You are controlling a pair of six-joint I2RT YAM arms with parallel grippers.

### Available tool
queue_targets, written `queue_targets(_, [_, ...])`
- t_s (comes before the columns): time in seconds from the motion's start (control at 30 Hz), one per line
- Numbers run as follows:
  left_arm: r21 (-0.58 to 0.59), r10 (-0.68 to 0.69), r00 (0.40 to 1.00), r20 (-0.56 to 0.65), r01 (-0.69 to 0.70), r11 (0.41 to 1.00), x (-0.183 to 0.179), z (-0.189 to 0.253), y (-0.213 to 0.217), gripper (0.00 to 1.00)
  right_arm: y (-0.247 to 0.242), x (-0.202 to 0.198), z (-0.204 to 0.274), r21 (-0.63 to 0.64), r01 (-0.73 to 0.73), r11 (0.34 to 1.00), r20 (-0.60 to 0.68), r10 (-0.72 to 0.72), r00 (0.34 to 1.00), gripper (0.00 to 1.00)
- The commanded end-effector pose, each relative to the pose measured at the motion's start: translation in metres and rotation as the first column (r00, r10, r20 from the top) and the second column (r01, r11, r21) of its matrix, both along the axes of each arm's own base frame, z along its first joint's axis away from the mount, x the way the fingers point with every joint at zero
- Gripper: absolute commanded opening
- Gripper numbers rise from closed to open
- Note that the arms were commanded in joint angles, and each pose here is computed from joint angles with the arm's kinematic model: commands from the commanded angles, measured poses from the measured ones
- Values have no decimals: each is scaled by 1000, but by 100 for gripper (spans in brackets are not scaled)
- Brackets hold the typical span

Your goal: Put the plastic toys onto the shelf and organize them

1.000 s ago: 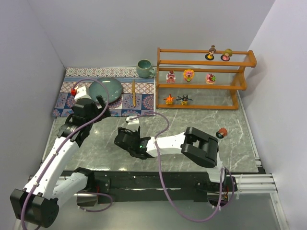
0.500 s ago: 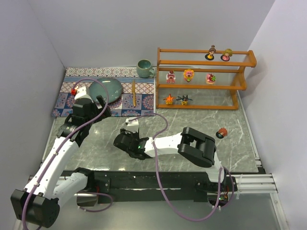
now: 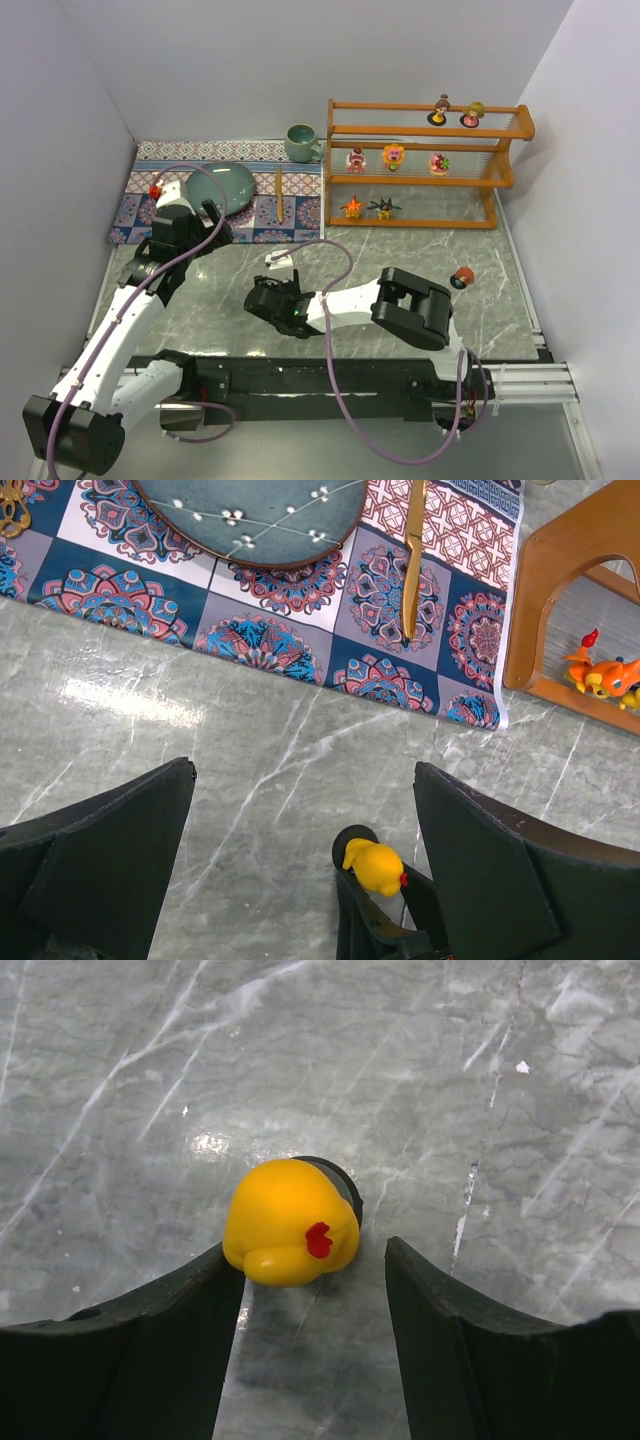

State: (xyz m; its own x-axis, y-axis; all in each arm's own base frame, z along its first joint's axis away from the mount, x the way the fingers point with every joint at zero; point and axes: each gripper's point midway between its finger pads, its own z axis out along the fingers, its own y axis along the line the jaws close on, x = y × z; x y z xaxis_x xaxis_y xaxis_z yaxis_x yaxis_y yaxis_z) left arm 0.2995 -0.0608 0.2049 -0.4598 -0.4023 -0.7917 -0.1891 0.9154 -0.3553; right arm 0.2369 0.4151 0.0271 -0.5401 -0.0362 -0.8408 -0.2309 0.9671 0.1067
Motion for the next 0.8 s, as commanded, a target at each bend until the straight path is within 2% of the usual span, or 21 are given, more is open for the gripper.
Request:
queue_targets(0.0, [-11, -12, 999, 39, 12, 1000, 5, 7, -2, 97, 1, 7, 35, 69, 57, 996, 48, -60, 997, 65])
queue_targets(0.4, [-12, -17, 999, 36, 18, 1000, 5, 6, -3, 97, 15, 15, 48, 111, -7, 994, 63, 0, 998, 65])
queue_targets(0.77, [-15, -21, 999, 32, 22, 1000, 5, 5, -4, 97, 12, 17, 44, 87, -29, 996, 78, 23, 997, 50])
